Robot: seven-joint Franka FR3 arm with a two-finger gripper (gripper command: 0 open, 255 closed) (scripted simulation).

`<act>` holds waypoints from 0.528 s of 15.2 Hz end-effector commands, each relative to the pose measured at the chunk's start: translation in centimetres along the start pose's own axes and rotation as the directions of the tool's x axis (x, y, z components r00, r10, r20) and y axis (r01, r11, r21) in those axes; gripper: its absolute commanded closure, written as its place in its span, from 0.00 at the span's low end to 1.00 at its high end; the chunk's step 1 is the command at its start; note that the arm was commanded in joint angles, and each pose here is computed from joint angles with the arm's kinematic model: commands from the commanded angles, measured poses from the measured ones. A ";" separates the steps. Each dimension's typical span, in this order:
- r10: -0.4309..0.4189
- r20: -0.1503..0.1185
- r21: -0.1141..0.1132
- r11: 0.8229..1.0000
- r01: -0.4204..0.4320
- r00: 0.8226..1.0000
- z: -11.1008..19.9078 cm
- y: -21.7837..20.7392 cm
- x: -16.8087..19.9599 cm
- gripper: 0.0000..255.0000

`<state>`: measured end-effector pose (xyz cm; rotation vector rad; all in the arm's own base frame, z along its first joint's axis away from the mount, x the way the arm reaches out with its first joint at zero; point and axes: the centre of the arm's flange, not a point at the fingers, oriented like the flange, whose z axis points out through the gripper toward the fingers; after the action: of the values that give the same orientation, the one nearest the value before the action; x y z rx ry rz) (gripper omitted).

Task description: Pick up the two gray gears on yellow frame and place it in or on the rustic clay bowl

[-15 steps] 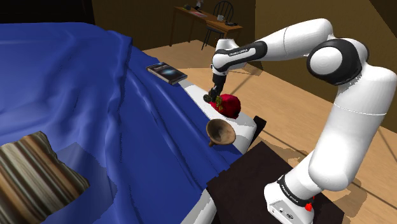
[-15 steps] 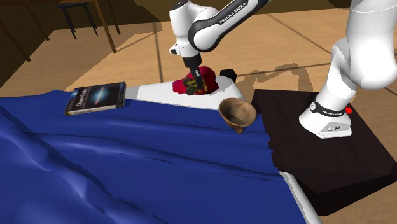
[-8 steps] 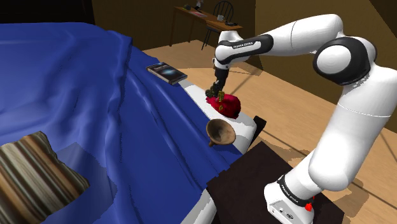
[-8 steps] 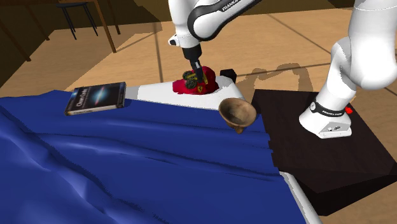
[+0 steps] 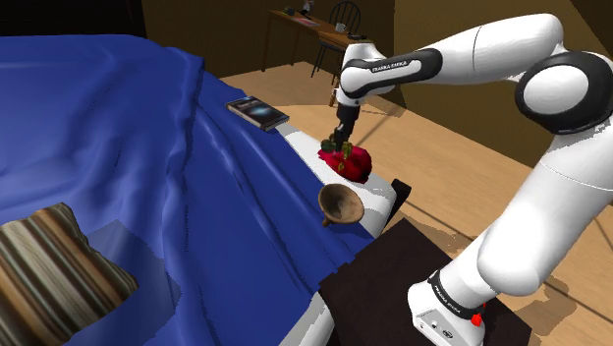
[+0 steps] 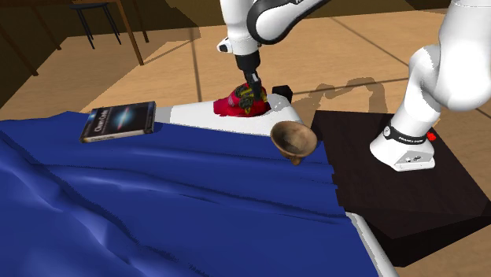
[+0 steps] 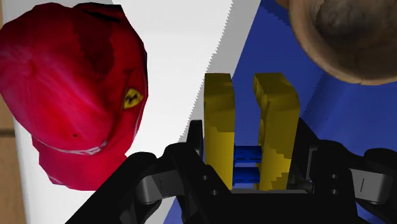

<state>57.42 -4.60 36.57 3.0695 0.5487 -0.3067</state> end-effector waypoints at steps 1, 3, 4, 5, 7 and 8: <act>0.000 0.000 0.000 1.000 0.000 1.000 -0.1 -2.1 -1.6 1.00; 0.000 0.000 0.000 1.000 0.000 1.000 0.1 -4.1 -3.3 1.00; 0.000 0.000 0.000 1.000 0.000 1.000 0.3 -5.2 -4.2 1.00; 0.000 0.000 0.000 1.000 0.000 1.000 0.4 -6.2 -5.0 1.00; 0.000 0.000 0.000 1.000 0.000 1.000 0.6 -8.2 -6.7 1.00; 0.000 0.000 0.000 1.000 0.000 1.000 0.7 -9.2 -7.5 1.00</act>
<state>48.34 0.87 37.48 3.0695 0.5491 -0.3067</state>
